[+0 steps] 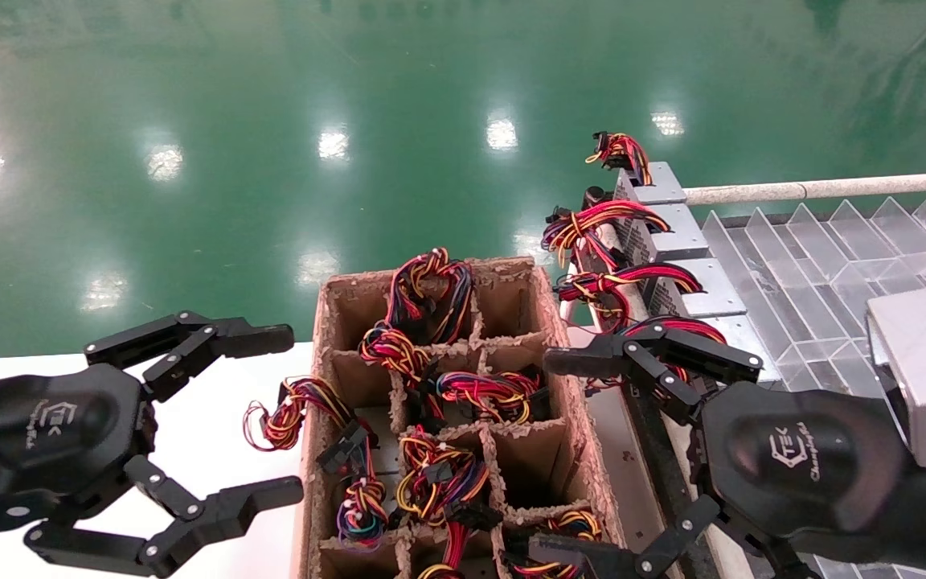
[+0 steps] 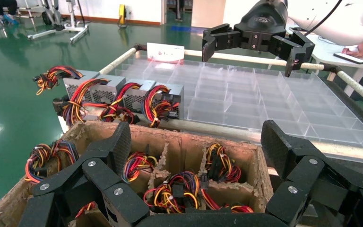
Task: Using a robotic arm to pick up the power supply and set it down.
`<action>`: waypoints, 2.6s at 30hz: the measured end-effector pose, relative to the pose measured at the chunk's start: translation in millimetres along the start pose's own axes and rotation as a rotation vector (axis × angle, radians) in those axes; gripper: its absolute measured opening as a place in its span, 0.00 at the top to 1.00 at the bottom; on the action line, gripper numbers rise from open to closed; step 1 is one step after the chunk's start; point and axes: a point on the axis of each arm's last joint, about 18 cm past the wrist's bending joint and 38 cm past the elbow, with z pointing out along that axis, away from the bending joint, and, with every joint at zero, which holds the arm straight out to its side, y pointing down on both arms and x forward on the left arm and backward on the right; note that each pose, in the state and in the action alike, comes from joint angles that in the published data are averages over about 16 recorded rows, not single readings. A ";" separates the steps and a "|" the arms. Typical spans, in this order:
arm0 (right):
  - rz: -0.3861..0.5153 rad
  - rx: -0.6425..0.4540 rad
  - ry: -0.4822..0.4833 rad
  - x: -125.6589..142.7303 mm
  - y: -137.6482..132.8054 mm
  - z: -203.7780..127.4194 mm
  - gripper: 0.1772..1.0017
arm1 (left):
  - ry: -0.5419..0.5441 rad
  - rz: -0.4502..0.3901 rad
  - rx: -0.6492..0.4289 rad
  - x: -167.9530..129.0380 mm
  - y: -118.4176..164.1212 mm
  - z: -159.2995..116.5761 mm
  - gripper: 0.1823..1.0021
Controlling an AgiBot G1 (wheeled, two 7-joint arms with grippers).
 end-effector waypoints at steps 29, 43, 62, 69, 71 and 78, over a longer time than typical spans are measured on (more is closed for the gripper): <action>0.000 0.000 0.000 0.0 0.0 0.0 0.00 | 0.000 0.000 0.000 0.0 0.0 0.0 0.00; 0.000 0.000 0.000 0.0 0.0 0.0 0.00 | 0.000 0.000 0.000 0.0 0.0 0.0 0.00; -0.030 -0.082 0.045 19.5 17.9 11.9 0.00 | 0.000 0.000 0.000 0.0 0.0 0.0 0.18; -0.048 -0.163 0.072 55.7 44.3 44.6 0.00 | 0.000 0.000 0.000 0.0 0.0 0.0 0.36; -0.052 -0.193 0.073 67.6 53.4 56.4 0.00 | 0.000 0.000 0.000 0.0 0.0 0.0 0.41; -0.067 -0.298 0.055 100.4 80.0 88.0 0.00 | 0.000 0.000 0.000 0.0 0.0 0.0 0.62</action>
